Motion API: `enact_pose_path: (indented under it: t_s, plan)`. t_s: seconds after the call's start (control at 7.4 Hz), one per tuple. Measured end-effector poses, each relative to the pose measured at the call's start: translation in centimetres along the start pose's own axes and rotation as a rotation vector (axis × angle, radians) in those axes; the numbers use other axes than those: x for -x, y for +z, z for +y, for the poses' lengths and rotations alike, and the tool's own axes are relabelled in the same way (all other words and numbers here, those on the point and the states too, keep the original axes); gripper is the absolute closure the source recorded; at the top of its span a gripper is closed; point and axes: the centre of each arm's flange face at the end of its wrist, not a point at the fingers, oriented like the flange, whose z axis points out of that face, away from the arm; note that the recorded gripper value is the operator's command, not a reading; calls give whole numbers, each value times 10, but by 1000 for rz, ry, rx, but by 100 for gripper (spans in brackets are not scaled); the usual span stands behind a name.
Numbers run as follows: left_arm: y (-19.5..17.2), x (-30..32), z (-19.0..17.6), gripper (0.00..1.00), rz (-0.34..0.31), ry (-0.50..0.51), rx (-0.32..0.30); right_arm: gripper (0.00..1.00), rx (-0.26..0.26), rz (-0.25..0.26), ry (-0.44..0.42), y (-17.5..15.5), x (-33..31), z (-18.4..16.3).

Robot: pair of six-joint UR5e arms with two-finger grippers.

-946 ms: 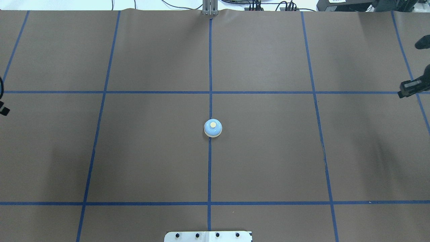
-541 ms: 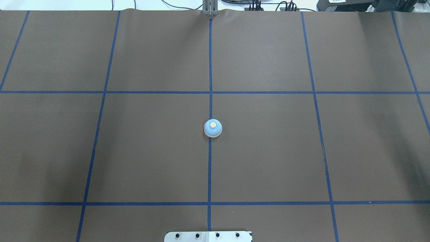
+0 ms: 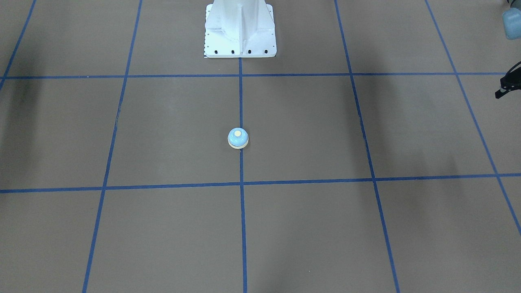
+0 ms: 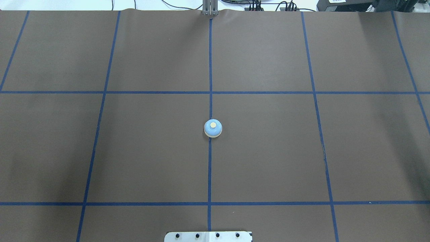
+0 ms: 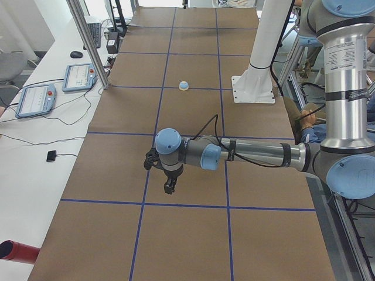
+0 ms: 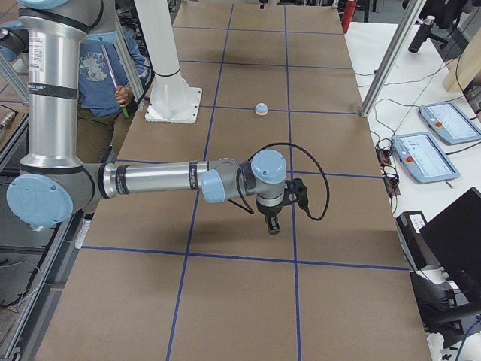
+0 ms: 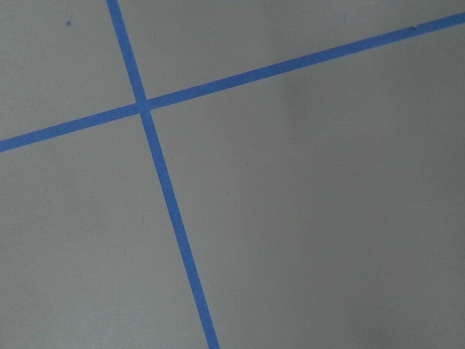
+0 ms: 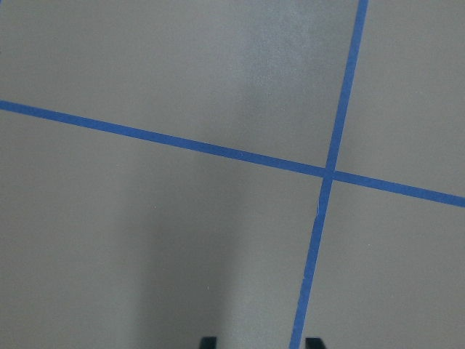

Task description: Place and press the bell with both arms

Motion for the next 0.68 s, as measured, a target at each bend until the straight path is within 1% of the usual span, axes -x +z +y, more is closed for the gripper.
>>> enact_pose_path:
  t_s: [0.41, 0.54, 0.68]
  plan:
    - [1, 2, 0, 100, -7, -21, 4, 0, 6, 6, 4, 4, 0, -3]
    - [1, 2, 1, 1, -8, -23, 5, 0, 9, 6, 6, 5, -1, -3]
    - [1, 2, 0, 0, -7, -23, 4, 0, 11, 7, 8, 6, -1, -3]
